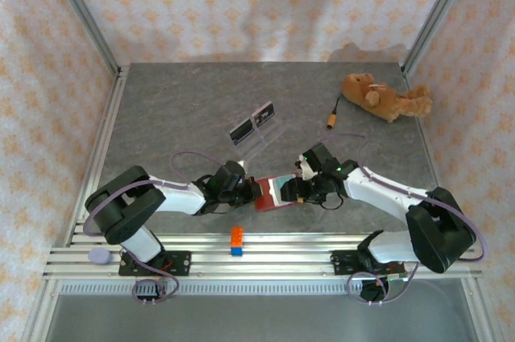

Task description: Put the credit cards into the card holder

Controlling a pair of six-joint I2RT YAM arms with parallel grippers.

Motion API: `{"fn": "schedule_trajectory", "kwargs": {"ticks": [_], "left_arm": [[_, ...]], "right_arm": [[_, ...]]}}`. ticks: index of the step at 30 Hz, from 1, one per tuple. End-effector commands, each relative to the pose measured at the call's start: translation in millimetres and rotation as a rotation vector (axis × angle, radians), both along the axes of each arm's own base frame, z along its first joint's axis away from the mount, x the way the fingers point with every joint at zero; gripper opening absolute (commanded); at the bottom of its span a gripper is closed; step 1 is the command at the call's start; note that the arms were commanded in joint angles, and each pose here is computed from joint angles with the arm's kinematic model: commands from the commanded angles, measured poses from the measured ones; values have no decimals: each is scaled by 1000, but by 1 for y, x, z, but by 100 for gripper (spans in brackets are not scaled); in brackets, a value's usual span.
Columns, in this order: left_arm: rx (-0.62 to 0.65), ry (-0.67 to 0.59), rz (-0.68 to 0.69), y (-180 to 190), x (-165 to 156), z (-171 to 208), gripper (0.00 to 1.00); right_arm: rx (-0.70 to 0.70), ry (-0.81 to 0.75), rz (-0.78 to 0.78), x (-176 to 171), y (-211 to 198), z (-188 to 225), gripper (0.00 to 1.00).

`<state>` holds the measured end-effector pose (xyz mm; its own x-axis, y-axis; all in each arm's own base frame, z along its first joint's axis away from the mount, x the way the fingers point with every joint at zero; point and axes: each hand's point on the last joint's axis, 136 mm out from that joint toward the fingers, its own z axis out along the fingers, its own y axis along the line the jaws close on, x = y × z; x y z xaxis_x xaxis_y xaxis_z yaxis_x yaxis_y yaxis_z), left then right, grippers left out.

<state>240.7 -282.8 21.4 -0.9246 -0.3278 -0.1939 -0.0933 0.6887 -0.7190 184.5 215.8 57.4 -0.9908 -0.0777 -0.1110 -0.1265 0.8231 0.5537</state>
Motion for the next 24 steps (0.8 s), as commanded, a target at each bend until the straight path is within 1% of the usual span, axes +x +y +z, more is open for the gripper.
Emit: {"fn": "schedule_trajectory", "kwargs": {"ticks": [1,6,10,13,20,24], "left_arm": [[93,69,13,21,-13,-28,1],[93,72,14,21,-13,-28,1],[93,72,17,22,-13,-29,1],[94,71,17,22,-14,-29,1],[94,70,18,23,-14,-28,1],[94,68,21,23,-14,-28,1]], "right_arm": [[41,21,-2,4,0,-3,66],[32,37,2,7,-3,-11,66],[-8,42,5,8,-7,-20,72],[-15,42,5,8,-8,-22,73],[-57,19,-7,11,-15,-23,76],[-48,11,-6,13,-14,-19,77]]}}
